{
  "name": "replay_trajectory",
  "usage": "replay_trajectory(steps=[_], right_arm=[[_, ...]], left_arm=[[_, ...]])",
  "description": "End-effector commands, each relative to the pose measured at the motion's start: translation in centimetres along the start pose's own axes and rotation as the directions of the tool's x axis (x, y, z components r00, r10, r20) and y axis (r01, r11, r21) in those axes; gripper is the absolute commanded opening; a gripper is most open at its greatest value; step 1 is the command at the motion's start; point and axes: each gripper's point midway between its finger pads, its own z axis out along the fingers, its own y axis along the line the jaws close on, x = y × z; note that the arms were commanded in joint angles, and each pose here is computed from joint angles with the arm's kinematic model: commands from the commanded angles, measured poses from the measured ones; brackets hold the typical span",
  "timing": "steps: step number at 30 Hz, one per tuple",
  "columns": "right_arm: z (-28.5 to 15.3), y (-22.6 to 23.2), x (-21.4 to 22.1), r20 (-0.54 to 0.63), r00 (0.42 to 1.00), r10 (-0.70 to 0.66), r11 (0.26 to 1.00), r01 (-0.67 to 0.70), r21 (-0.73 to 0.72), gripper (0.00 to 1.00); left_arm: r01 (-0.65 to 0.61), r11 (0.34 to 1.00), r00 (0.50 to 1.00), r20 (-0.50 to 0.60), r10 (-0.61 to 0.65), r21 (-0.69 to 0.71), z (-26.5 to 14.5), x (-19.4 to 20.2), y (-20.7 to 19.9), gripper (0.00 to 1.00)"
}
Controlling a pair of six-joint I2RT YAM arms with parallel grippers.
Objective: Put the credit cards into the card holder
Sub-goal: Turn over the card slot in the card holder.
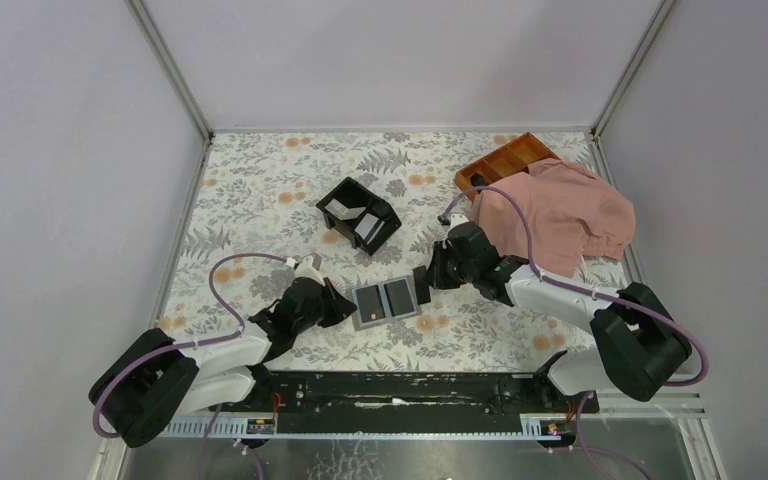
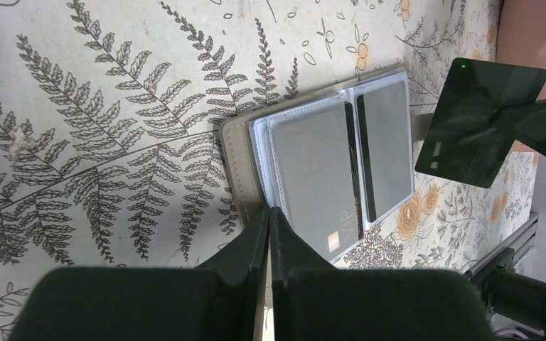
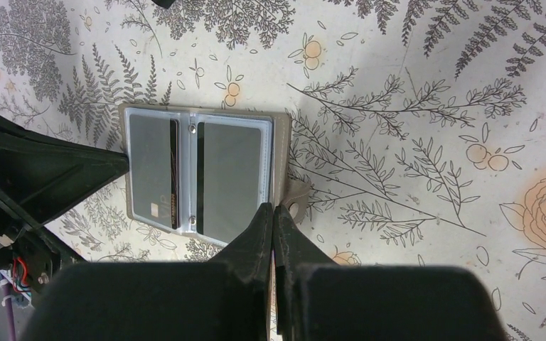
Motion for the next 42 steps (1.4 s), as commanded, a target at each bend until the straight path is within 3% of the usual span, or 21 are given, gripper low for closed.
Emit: replay_trajectory(steps=[1,16,42], right_arm=[[-0.3,0.6,-2.1,0.051,0.998,-0.021,1.0,0.021,-0.008,0.0],[-0.2,1.9,-1.9,0.037,0.999,0.016,0.997,-0.013,-0.082,0.0],[0.0,1.3,-1.4,0.026,1.0,0.016,0.997,-0.014,-0.073,0.0]], left_arm=[[-0.03,0.998,0.999,-0.015,0.029,-0.063,-0.1,0.5,1.4,0.06],[-0.027,0.998,0.999,-0.019,0.026,-0.062,0.1,0.6,1.4,0.05],[-0.025,0.998,0.999,-0.025,0.023,-0.061,0.2,0.9,1.5,0.05]])
